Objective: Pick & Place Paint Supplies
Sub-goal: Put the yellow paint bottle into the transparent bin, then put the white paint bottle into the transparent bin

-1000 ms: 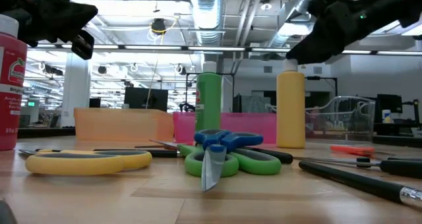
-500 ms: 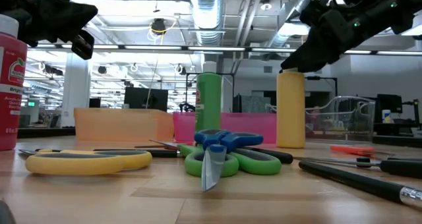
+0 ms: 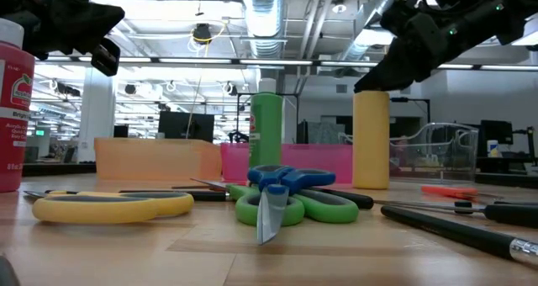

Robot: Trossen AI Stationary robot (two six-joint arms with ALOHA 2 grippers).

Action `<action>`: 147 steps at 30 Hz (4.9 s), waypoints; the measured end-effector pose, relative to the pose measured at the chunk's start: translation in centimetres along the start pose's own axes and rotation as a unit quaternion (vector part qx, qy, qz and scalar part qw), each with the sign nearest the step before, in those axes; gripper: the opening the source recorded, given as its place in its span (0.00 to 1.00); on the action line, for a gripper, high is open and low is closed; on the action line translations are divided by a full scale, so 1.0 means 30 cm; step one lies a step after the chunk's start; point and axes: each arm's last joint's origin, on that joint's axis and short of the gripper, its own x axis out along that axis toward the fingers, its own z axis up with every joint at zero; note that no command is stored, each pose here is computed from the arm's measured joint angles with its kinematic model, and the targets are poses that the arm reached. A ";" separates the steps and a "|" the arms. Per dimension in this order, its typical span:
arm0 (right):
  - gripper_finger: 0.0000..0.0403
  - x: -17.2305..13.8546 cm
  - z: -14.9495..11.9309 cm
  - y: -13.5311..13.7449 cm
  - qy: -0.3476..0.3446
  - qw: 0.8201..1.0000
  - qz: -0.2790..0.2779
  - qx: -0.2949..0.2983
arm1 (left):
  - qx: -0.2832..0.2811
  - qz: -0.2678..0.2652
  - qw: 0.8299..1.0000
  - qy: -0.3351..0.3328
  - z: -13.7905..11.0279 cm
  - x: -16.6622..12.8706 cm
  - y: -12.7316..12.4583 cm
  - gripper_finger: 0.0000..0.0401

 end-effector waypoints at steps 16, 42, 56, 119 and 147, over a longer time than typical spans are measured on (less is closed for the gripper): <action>0.28 -0.017 0.022 -0.007 -0.030 0.999 -0.010 0.011 | 0.000 0.000 1.000 0.000 0.000 0.000 0.000 0.00; 0.28 -0.328 0.402 -0.422 -0.081 0.945 -0.285 0.135 | 0.000 0.000 1.000 0.000 0.000 0.000 0.000 0.00; 0.28 -0.166 0.152 -0.656 0.013 0.920 -0.331 0.210 | 0.000 0.000 1.000 0.000 0.000 0.000 0.000 0.00; 0.34 -0.025 -0.061 -0.730 0.009 0.909 -0.363 0.204 | 0.000 0.000 1.000 -0.001 0.000 0.000 0.000 0.00; 0.70 -0.097 0.050 -0.723 -0.002 0.912 -0.361 0.194 | 0.000 0.000 1.000 -0.001 0.000 0.000 0.000 0.00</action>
